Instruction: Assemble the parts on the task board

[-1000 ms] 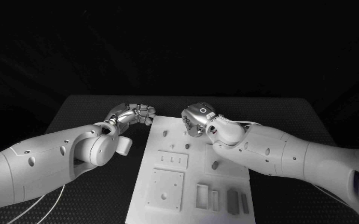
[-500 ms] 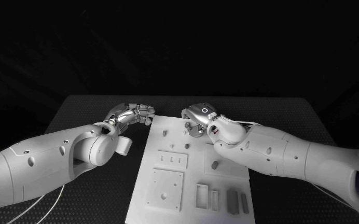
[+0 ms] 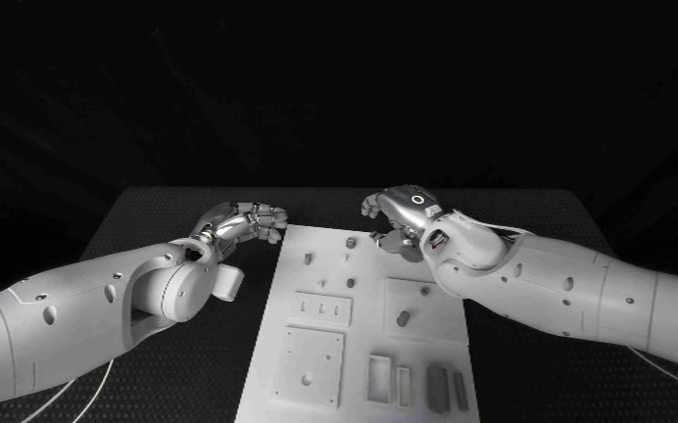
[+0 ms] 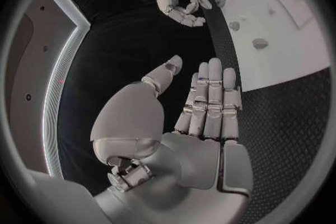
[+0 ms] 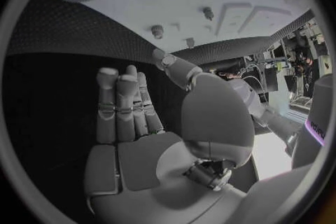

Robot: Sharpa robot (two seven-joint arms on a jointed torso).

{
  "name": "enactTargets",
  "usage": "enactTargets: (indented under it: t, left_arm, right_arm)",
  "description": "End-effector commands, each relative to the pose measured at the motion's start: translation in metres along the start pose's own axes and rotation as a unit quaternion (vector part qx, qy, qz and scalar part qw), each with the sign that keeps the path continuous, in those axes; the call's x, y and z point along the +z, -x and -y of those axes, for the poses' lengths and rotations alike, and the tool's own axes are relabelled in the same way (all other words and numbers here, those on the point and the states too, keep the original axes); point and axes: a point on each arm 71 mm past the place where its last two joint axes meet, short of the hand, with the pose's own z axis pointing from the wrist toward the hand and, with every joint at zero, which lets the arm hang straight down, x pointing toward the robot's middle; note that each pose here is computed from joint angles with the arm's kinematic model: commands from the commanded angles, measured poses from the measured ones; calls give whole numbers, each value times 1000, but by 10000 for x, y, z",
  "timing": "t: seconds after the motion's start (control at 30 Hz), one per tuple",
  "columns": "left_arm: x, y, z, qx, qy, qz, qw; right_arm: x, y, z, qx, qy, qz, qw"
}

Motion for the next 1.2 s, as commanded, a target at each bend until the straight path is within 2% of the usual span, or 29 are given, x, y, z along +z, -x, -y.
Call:
enactTargets:
  t: [0.03, 0.23, 0.4, 0.9, 1.2]
  left_arm:
    - [11, -9, 17, -2, -6, -6, 1000]
    - [26, -3, 13, -2, -6, -5, 1000]
    - [27, -8, 12, -2, -5, -6, 1000]
    - [33, -1, 8, -2, -5, -6, 1000]
    - [37, 14, 4, -1, -4, -5, 1000]
  right_arm:
    - [-85, 58, 125, 45, -21, -22, 999]
    - [-223, 71, 422, 93, -68, -79, 990]
    - [-272, 15, 648, 80, -89, -109, 987]
    - [-289, -186, 725, 60, -97, -137, 984]
    - [-320, -293, 650, 53, -80, -151, 984]
